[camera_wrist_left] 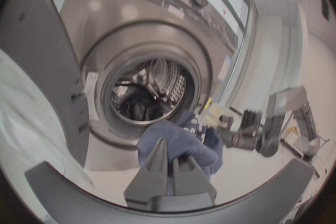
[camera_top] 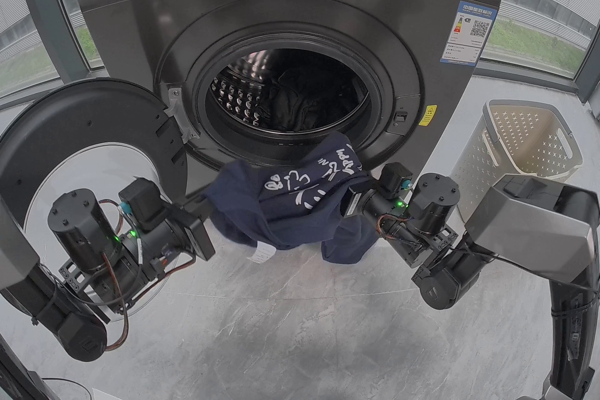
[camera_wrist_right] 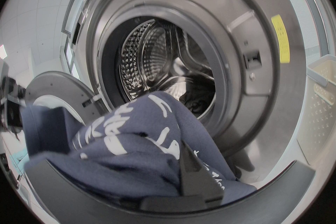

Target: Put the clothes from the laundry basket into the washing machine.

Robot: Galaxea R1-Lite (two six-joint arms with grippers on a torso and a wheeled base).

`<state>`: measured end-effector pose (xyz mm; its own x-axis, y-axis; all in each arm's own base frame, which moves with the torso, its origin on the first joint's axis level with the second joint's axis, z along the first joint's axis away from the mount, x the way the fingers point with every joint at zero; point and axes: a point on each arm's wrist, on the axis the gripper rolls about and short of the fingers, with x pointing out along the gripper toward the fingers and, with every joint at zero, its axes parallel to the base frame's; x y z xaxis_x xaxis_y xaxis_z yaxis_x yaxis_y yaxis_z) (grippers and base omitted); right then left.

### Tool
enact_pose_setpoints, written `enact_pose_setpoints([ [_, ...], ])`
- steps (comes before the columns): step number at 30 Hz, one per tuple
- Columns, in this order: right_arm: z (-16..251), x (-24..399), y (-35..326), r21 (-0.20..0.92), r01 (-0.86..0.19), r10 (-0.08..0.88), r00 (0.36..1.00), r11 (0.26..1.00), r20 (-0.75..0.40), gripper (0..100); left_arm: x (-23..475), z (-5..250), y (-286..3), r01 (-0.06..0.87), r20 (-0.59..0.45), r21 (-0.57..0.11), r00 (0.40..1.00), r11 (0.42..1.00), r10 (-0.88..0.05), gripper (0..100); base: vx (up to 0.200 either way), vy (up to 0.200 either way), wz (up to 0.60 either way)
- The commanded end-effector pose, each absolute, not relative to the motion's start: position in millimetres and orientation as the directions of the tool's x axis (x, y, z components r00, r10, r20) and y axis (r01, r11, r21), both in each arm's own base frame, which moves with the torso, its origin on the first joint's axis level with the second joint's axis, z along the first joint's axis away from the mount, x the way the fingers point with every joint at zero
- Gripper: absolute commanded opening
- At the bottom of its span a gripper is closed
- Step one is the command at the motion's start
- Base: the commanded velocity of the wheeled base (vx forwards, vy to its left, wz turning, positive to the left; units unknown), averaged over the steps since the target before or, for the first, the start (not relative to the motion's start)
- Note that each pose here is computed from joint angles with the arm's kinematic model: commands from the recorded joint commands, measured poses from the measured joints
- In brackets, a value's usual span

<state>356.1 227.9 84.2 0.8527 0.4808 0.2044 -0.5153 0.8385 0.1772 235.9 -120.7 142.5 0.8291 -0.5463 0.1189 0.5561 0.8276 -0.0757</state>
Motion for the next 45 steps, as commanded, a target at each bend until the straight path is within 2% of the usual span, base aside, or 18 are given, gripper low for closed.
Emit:
enact_pose_setpoints([
  [1, 121, 339, 229, 0.181, -0.545, 0.489, 0.826, 0.818, 0.279, 0, 238, 100, -118, 0.546, -0.061, -0.071, 0.833, 0.835, -0.550, 0, 0.000, 0.000, 0.00],
  [5, 128, 333, 235, 0.189, -0.547, 0.485, 0.824, 0.816, 0.294, 0, 236, 86, -118, 0.560, -0.119, -0.067, 0.817, 0.826, -0.564, 0, 0.000, 0.000, 0.00],
  [8, 128, 330, 239, 0.195, -0.542, 0.479, 0.828, 0.818, 0.292, 0, 236, 86, -117, 0.561, -0.121, -0.048, 0.818, 0.826, -0.563, 0, 0.000, 0.000, 0.00],
  [9, 127, 330, 239, 0.196, -0.542, 0.479, 0.828, 0.817, 0.290, 0, 236, 86, -117, 0.561, -0.119, -0.047, 0.818, 0.826, -0.563, 100, 0.000, 0.000, 0.00],
  [12, 128, 329, 241, 0.195, -0.545, 0.481, 0.825, 0.815, 0.296, 0, 236, 85, -117, 0.558, -0.129, -0.062, 0.818, 0.828, -0.561, 100, 0.000, 0.000, 0.00],
  [17, 130, 330, 242, 0.196, -0.547, 0.481, 0.823, 0.814, 0.303, 0, 219, 62, -113, 0.568, -0.256, -0.062, 0.786, 0.821, -0.563, 100, 0.000, 0.000, 0.00],
  [22, 130, 330, 241, 0.196, -0.545, 0.478, 0.824, 0.815, 0.303, 0, 212, 52, -112, 0.581, -0.311, -0.053, 0.763, 0.812, -0.567, 100, 0.000, 0.000, 0.00],
  [25, 130, 330, 241, 0.196, -0.545, 0.478, 0.824, 0.815, 0.305, 0, 199, 41, -106, 0.599, -0.388, -0.053, 0.725, 0.799, -0.569, 100, 0.000, 0.000, 0.00],
  [27, 130, 330, 242, 0.196, -0.546, 0.479, 0.824, 0.814, 0.303, 0, 198, 39, -106, 0.610, -0.397, -0.045, 0.716, 0.791, -0.575, 100, 0.000, 0.000, 0.00],
  [33, 130, 310, 252, 0.202, -0.581, 0.520, 0.805, 0.789, 0.284, 0, 221, 57, -118, 0.616, -0.263, -0.030, 0.754, 0.787, -0.601, 100, 0.000, 0.000, 0.00],
  [41, 127, 301, 259, 0.204, -0.599, 0.544, 0.795, 0.775, 0.267, 0, 252, 76, -167, 0.687, -0.093, -0.038, 0.721, 0.726, -0.687, 100, 0.000, 0.000, 0.00],
  [45, 127, 294, 268, 0.206, -0.615, 0.561, 0.784, 0.761, 0.265, 0, 261, 69, -180, 0.704, -0.084, -0.022, 0.706, 0.710, -0.703, 100, 0.000, 0.000, 0.00],
])
